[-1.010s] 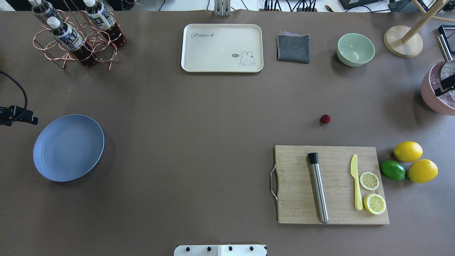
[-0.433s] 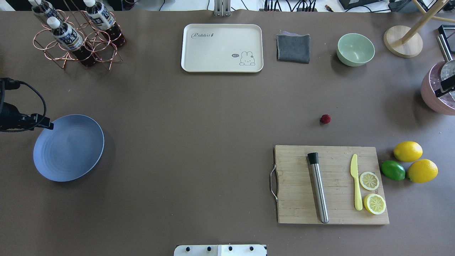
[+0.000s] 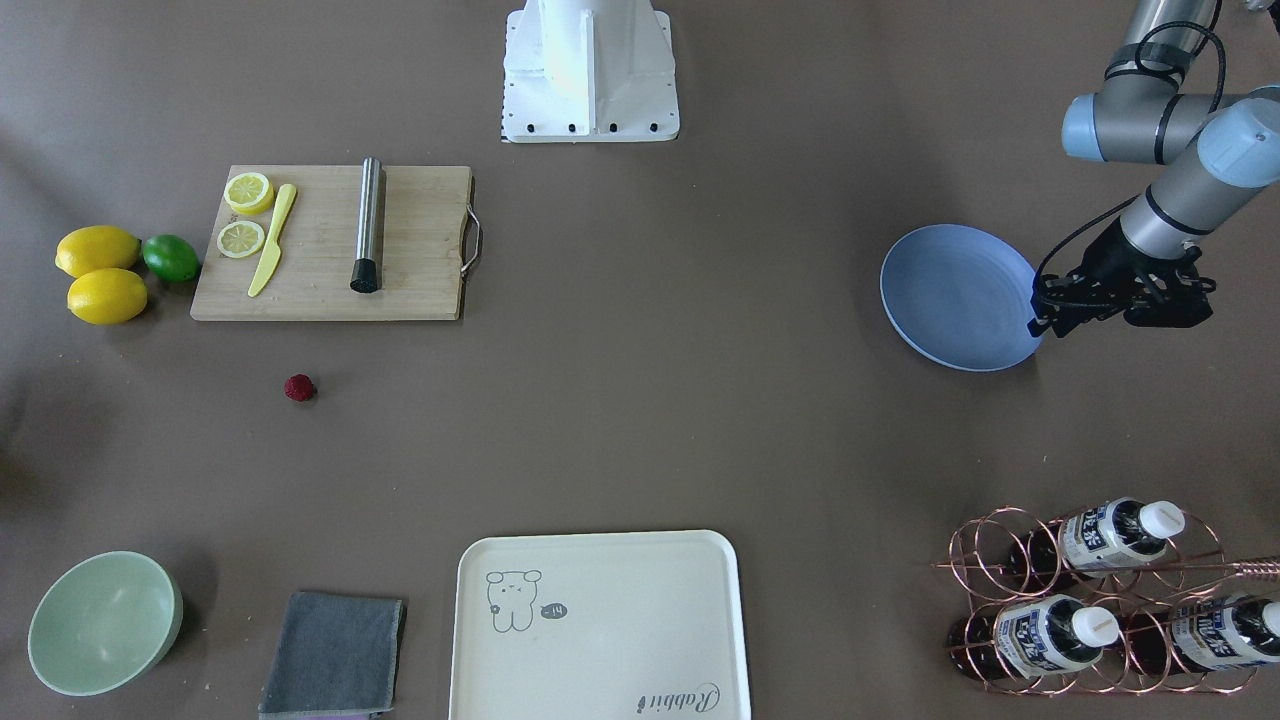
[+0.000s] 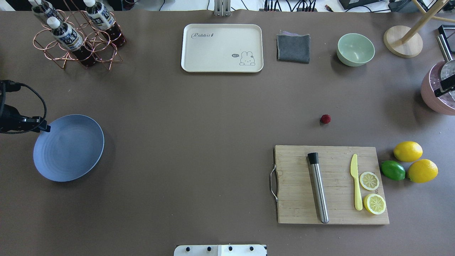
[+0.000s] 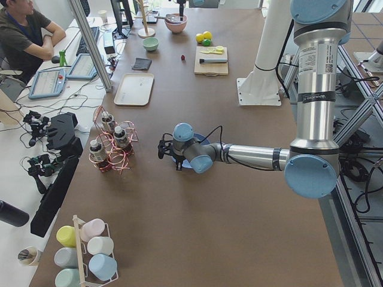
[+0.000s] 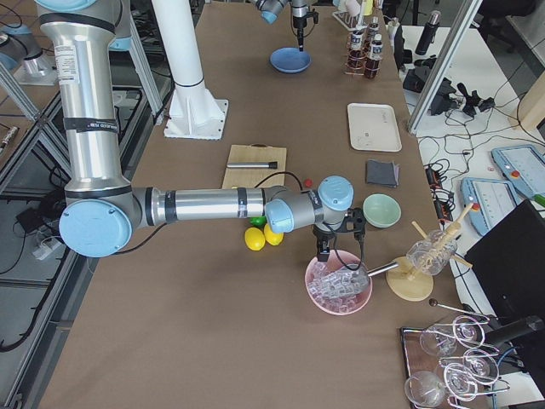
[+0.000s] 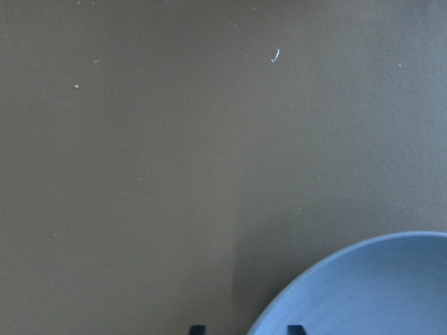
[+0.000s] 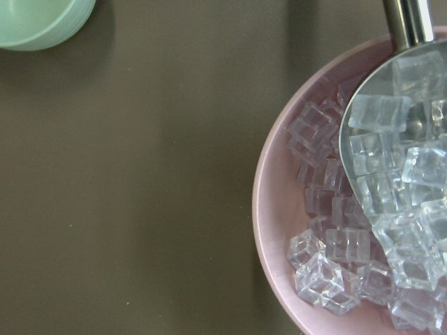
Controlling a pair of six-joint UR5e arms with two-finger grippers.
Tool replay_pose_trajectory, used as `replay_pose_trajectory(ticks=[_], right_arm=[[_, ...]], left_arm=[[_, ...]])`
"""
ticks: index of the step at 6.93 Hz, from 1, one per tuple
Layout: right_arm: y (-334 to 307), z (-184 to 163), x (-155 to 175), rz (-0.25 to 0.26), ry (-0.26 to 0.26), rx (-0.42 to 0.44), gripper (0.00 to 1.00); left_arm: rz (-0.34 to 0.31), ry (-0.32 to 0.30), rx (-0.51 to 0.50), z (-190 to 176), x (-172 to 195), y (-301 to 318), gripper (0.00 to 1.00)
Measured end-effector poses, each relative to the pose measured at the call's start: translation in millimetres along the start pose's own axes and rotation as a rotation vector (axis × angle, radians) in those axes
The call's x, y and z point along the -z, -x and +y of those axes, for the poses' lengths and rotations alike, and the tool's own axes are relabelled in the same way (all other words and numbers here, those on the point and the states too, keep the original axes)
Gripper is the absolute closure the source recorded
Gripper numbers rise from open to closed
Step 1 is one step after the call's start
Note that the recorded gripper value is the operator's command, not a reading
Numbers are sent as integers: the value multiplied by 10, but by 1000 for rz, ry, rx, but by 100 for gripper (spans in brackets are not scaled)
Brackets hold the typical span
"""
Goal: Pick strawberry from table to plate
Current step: 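Move the left gripper toward the blue plate's rim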
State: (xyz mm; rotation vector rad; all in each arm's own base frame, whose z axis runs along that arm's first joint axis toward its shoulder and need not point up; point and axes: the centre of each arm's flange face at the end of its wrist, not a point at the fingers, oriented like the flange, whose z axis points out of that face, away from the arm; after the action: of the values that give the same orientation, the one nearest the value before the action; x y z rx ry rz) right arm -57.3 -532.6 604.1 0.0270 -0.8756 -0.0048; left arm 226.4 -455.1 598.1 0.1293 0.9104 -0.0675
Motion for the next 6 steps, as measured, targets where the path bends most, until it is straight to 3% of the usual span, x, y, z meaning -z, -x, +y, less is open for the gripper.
replay_pose_trajectory(ticks=[2, 4, 5, 6], right_arm=[[2, 0, 6, -2, -1, 0, 0], [-2, 3, 4, -3, 0, -1, 0], [-4, 6, 2, -3, 1, -2, 0], [-4, 7, 5, -5, 1, -3, 0]], left_arm=[[-4, 9, -6, 50, -34, 4, 62], [-7, 13, -8, 81, -46, 23, 78], [-7, 14, -9, 93, -44, 30, 99], [-9, 15, -8, 108, -43, 41, 100]])
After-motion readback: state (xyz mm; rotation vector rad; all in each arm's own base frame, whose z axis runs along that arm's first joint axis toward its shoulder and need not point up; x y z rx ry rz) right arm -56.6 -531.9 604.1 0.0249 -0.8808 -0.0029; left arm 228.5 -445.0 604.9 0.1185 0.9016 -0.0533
